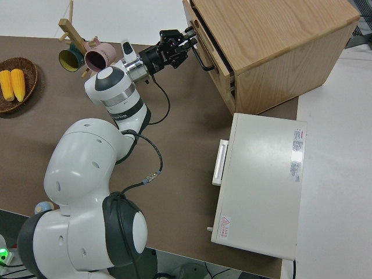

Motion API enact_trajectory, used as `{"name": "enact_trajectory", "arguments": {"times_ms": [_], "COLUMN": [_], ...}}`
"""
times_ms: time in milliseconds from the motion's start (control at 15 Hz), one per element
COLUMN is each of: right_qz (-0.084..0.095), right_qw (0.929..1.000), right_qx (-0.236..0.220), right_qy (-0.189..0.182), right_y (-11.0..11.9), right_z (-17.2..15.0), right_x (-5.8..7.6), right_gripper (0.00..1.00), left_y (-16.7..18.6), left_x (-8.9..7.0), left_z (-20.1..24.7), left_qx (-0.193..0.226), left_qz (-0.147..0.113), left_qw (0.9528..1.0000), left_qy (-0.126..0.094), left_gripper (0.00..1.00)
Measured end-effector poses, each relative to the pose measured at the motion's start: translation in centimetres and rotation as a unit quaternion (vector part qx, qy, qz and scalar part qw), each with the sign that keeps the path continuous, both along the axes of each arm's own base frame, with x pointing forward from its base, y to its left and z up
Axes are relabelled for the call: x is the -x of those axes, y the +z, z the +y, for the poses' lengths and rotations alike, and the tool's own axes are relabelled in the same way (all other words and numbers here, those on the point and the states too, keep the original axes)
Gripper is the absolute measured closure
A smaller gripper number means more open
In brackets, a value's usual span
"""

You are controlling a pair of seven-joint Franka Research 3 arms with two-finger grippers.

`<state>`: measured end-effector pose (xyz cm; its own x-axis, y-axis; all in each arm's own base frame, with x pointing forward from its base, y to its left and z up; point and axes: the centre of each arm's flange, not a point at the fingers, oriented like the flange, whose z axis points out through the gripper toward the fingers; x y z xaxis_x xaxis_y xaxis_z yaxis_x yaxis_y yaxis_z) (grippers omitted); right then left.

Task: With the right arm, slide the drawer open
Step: 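Pull the handle toward the robot with the right gripper, sliding the drawer out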

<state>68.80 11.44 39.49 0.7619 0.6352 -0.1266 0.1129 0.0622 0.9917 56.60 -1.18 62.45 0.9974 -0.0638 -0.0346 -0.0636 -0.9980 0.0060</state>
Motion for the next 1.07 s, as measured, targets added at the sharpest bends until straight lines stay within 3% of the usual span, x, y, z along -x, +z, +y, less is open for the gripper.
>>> {"name": "enact_trajectory", "arguments": {"times_ms": [67, 533, 1067], "right_qz": [-0.004, -0.002, 0.005], "right_qw": [1.0, 0.9999, 0.9989], "right_qx": [-0.004, -0.012, -0.01], "right_qy": [0.0, -0.008, -0.047], "right_y": [0.0, 0.2, 0.3], "right_z": [0.0, 1.4, 9.8], "right_x": [0.0, 0.5, 4.3], "right_gripper": [0.82, 0.82, 0.82], "left_y": [0.0, 0.0, 0.0], "left_x": [0.0, 0.0, 0.0], "left_z": [0.0, 0.0, 0.0], "left_qx": [0.0, 0.0, 0.0], "left_qz": [0.0, 0.0, 0.0], "left_qw": [1.0, 1.0, 1.0], "left_qy": [0.0, 0.0, 0.0], "left_gripper": [0.0, 0.0, 0.0]}}
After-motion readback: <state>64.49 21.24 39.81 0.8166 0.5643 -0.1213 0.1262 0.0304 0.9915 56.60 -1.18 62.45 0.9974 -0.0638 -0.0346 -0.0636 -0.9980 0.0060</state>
